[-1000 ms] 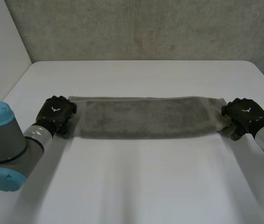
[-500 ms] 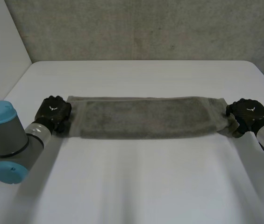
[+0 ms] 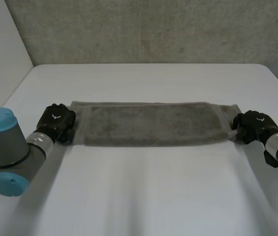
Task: Fold the towel.
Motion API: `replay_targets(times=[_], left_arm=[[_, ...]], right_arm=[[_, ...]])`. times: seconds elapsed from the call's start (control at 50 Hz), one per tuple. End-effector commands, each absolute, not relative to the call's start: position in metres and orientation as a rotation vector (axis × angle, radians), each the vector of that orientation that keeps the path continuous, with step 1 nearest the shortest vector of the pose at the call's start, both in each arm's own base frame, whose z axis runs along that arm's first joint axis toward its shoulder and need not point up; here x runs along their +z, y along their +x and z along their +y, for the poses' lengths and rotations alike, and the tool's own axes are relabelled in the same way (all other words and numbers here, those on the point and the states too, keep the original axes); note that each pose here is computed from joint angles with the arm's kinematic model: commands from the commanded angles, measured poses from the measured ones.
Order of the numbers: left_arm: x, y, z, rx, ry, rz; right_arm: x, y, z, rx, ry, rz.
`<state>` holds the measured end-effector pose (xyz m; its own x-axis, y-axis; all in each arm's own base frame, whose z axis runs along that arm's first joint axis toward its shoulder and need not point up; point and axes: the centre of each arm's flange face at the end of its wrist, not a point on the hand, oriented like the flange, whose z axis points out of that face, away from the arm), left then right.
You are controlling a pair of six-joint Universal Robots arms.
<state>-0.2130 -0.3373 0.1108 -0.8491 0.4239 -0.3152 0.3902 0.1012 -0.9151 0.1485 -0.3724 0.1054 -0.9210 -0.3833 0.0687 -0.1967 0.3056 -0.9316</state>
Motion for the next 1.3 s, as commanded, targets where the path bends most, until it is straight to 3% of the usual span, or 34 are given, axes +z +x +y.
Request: replay_targets(times=[0.02,0.26,0.4,0.54,0.64,0.68,0.7,0.74,0.76,0.8,0.82,0.86,0.92,0.98,1.14,1.22,1.3], left_arm=[[0.114,-0.213,-0.338,1.915,-0.851,-2.307],[0.121,-0.211,-0.333,1.931,-0.846,-2.302],[0.127,-0.207,-0.333,1.951,-0.831,-2.302],[0.133,-0.205,-0.334,1.972,-0.821,-2.294],[0.134,-0.205,-0.334,1.976,-0.819,-2.291],[0.135,-0.205,-0.334,1.979,-0.817,-2.288],[0.137,-0.205,-0.334,1.984,-0.812,-2.284],[0.139,-0.206,-0.334,1.989,-0.813,-2.279],[0.141,-0.206,-0.334,1.999,-0.809,-2.273],[0.144,-0.206,-0.334,2.009,-0.808,-2.267],[0.147,-0.206,-0.334,2.020,-0.809,-2.257],[0.150,-0.206,-0.334,2.030,-0.806,-2.251],[0.156,-0.207,-0.333,2.047,-0.805,-2.235],[0.160,-0.209,-0.333,2.063,-0.808,-2.218],[0.173,-0.219,-0.330,2.090,-0.814,-2.155],[0.180,-0.233,-0.325,2.091,-0.808,-2.094],[0.197,-0.257,-0.317,2.079,-0.767,-1.983]], right_arm=[[0.107,0.143,-0.381,-1.723,-0.565,2.392],[0.152,0.109,-0.386,-1.964,-0.794,2.409],[0.184,0.055,-0.404,-2.137,-0.964,2.463],[0.219,0.050,-0.415,-2.187,-1.030,2.414],[0.247,0.091,-0.409,-2.219,-1.092,2.258],[0.256,0.146,-0.395,-2.196,-1.154,2.095],[0.256,0.146,-0.395,-2.196,-1.154,2.094],[0.257,0.204,-0.372,-2.136,-1.234,1.939],[0.257,0.205,-0.372,-2.136,-1.235,1.938],[0.247,0.266,-0.339,-2.036,-1.342,1.781],[0.247,0.267,-0.339,-2.036,-1.343,1.780],[0.227,0.320,-0.306,-1.932,-1.429,1.662],[0.215,0.344,-0.291,-1.886,-1.466,1.612],[0.178,0.395,-0.255,-1.787,-1.541,1.492],[0.142,0.412,-0.248,-1.775,-1.557,1.532],[0.152,0.406,-0.249,-1.801,-1.537,1.565],[0.184,0.375,-0.260,-1.851,-1.433,1.636]])
